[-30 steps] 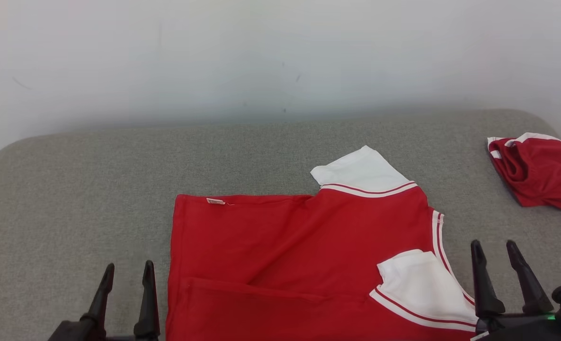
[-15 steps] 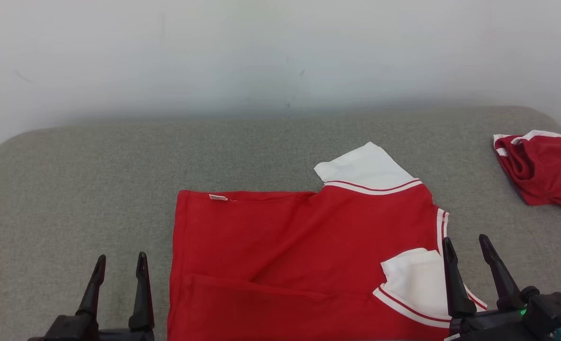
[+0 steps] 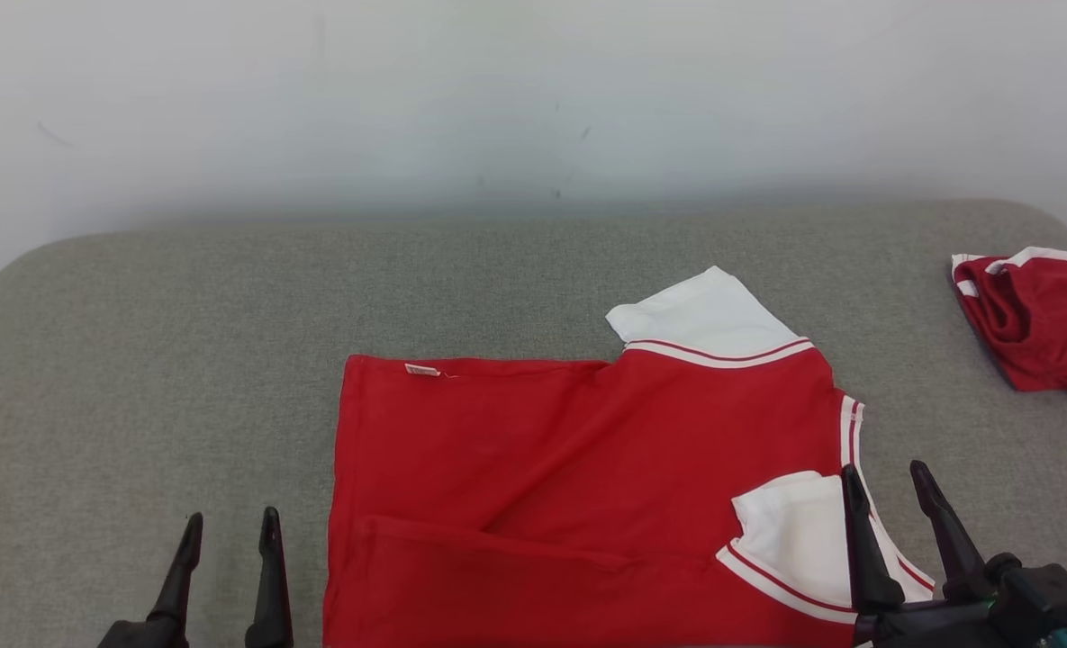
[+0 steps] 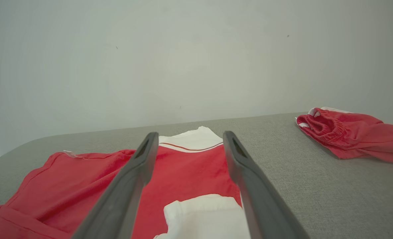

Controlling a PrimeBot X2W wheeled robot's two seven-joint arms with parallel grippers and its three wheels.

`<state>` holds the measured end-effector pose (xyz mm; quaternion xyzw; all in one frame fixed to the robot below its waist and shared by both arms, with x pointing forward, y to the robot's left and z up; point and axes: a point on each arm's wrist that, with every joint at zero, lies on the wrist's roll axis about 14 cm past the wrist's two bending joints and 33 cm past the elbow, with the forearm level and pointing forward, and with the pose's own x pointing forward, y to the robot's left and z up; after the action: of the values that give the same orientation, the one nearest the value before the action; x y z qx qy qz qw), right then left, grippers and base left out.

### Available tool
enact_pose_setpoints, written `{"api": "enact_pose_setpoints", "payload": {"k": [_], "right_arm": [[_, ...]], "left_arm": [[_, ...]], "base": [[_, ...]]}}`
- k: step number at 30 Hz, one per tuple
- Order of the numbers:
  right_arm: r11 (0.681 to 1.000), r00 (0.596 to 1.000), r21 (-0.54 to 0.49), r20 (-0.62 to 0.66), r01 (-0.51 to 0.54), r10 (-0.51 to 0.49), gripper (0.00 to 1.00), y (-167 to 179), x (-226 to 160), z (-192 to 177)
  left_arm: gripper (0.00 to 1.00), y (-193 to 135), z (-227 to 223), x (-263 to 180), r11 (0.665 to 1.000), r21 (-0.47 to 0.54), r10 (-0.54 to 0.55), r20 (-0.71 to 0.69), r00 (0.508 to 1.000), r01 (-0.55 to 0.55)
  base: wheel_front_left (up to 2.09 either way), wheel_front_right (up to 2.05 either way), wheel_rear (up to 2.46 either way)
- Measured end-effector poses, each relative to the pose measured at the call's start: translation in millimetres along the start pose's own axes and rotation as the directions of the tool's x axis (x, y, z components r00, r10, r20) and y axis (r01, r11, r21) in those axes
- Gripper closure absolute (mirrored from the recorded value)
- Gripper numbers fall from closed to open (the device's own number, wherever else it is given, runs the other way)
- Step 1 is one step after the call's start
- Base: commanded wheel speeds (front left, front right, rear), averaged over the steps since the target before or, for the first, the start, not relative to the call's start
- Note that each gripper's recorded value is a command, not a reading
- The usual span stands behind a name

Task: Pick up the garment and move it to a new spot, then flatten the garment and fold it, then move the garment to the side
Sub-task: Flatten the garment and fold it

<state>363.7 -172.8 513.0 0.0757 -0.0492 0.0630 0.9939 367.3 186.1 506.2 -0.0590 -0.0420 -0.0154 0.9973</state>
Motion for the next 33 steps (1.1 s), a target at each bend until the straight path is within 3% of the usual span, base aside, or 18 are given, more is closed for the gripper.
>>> {"api": "enact_pose_setpoints", "payload": {"k": [4, 11, 19, 24, 33], "right_arm": [[1.0, 1.0, 0.01, -0.015, 0.002, -0.002, 0.0, -5.6, 7.9, -3.3], [1.0, 0.995, -0.023, -0.096, 0.007, -0.009, 0.0, -35.7, 55.7, 1.2], [0.997, 0.975, -0.071, -0.223, -0.034, 0.017, 0.0, -48.0, 123.2, -7.7], [0.992, 0.951, -0.106, -0.308, -0.067, 0.031, 0.0, -50.0, 158.8, -25.1], [0.986, 0.879, -0.129, -0.475, -0.109, 0.035, 0.0, -51.4, 199.5, -72.6]], "left_arm": [[0.0, 0.8, -8.9, 6.8, 1.0, -0.004, -0.011, -0.027, 1.0, 0.011], [0.0, 3.4, 9.3, 64.8, 0.997, 0.022, -0.076, -0.016, 0.997, 0.076], [0.0, -27.2, 6.0, 134.7, 0.974, -0.002, -0.224, -0.161, 0.961, 0.227], [0.0, -39.7, -17.5, 161.2, 0.957, -0.05, -0.287, -0.311, 0.906, 0.286], [0.0, -50.0, -75.4, 171.7, 0.929, -0.069, -0.335, -0.576, 0.746, 0.363]], "base": [[0.0, 0.0, 0.0], [0.0, 0.0, 0.0], [0.0, 0.0, 0.0], [0.0, 0.0, 0.0], [0.0, 0.0, 0.0]]}}
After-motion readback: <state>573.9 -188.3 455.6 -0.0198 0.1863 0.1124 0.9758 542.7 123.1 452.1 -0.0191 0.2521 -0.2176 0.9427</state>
